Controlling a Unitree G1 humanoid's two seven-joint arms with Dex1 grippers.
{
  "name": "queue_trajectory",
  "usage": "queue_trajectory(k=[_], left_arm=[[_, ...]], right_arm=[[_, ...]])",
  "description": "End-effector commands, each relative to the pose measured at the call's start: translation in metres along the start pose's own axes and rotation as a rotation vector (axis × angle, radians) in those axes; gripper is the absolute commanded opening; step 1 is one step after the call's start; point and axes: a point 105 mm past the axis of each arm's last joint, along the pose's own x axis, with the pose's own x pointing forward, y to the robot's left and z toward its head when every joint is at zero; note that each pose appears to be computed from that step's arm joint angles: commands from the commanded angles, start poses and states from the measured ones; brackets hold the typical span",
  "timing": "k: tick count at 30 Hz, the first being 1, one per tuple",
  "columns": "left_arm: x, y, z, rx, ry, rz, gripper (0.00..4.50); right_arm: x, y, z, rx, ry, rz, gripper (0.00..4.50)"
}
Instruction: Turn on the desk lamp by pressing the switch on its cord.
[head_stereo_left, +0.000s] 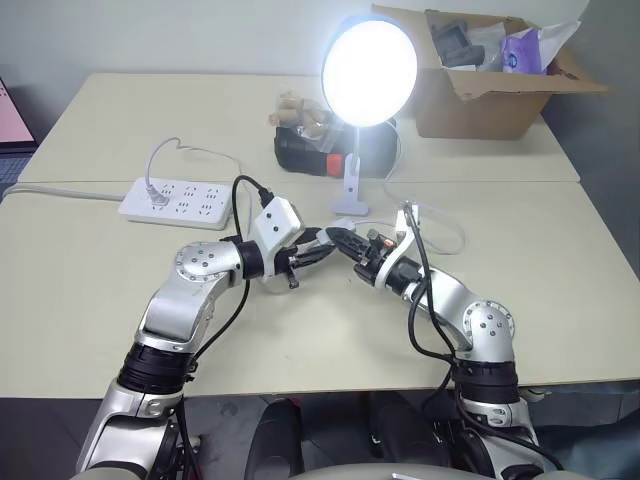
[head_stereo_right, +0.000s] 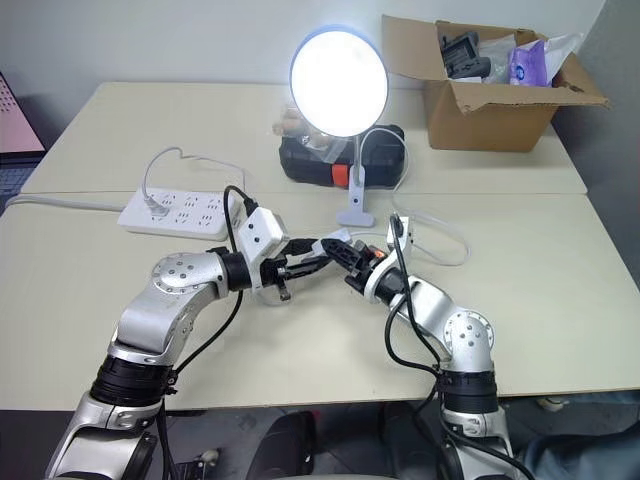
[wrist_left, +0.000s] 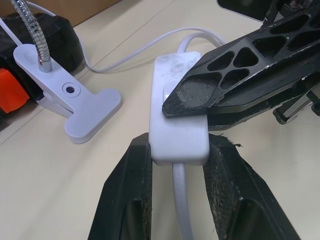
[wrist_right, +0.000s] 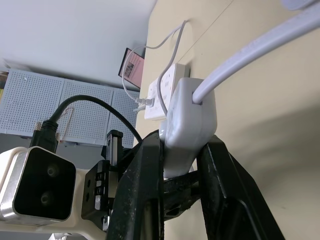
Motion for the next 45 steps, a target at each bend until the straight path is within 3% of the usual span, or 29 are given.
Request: queue_trajectory(k=[1, 5, 7, 17, 20, 22, 29, 37, 42, 44, 45], left_arm=[[-0.003, 0.000, 0.014, 0.034, -0.040, 0.006, 1.09], [-0.003, 0.000, 0.014, 0.034, -0.040, 0.007, 1.09], [-0.003, 0.000, 0.014, 0.034, -0.040, 0.009, 1.09], [0.000, 0.001, 0.013, 0.032, -0.038, 0.015, 1.09], [0.001, 0.001, 0.010, 0.028, -0.028, 0.017, 1.09], [0.002, 0.001, 0.004, 0.025, 0.000, 0.016, 1.09], [0.005, -0.007, -0.019, 0.033, 0.096, -0.046, 1.09], [0.014, -0.022, -0.041, 0.039, 0.160, -0.134, 1.09], [0.020, -0.029, -0.046, 0.070, 0.165, -0.155, 1.09], [0.021, -0.030, -0.048, 0.068, 0.163, -0.155, 1.79], [0.021, -0.031, -0.048, 0.065, 0.161, -0.158, 1.89]], right_arm=[[-0.004, 0.011, 0.005, -0.010, -0.024, 0.050, 0.54], [-0.004, 0.011, 0.004, -0.008, -0.021, 0.055, 0.54], [-0.004, 0.010, 0.004, -0.009, -0.020, 0.055, 1.24], [-0.023, 0.011, 0.002, -0.096, 0.030, 0.077, 3.39], [-0.038, 0.012, -0.001, -0.240, 0.090, 0.069, 4.14], [-0.056, 0.012, -0.004, -0.454, 0.171, 0.051, 4.49], [-0.094, 0.034, 0.007, -0.954, 0.315, 0.118, 4.50], [-0.110, 0.028, 0.023, -1.464, 0.440, 0.132, 4.50], [-0.117, 0.014, 0.038, -1.548, 0.479, 0.109, 4.50], [-0.117, 0.014, 0.040, -1.554, 0.480, 0.115, 4.50], [-0.117, 0.014, 0.041, -1.556, 0.479, 0.118, 4.50]])
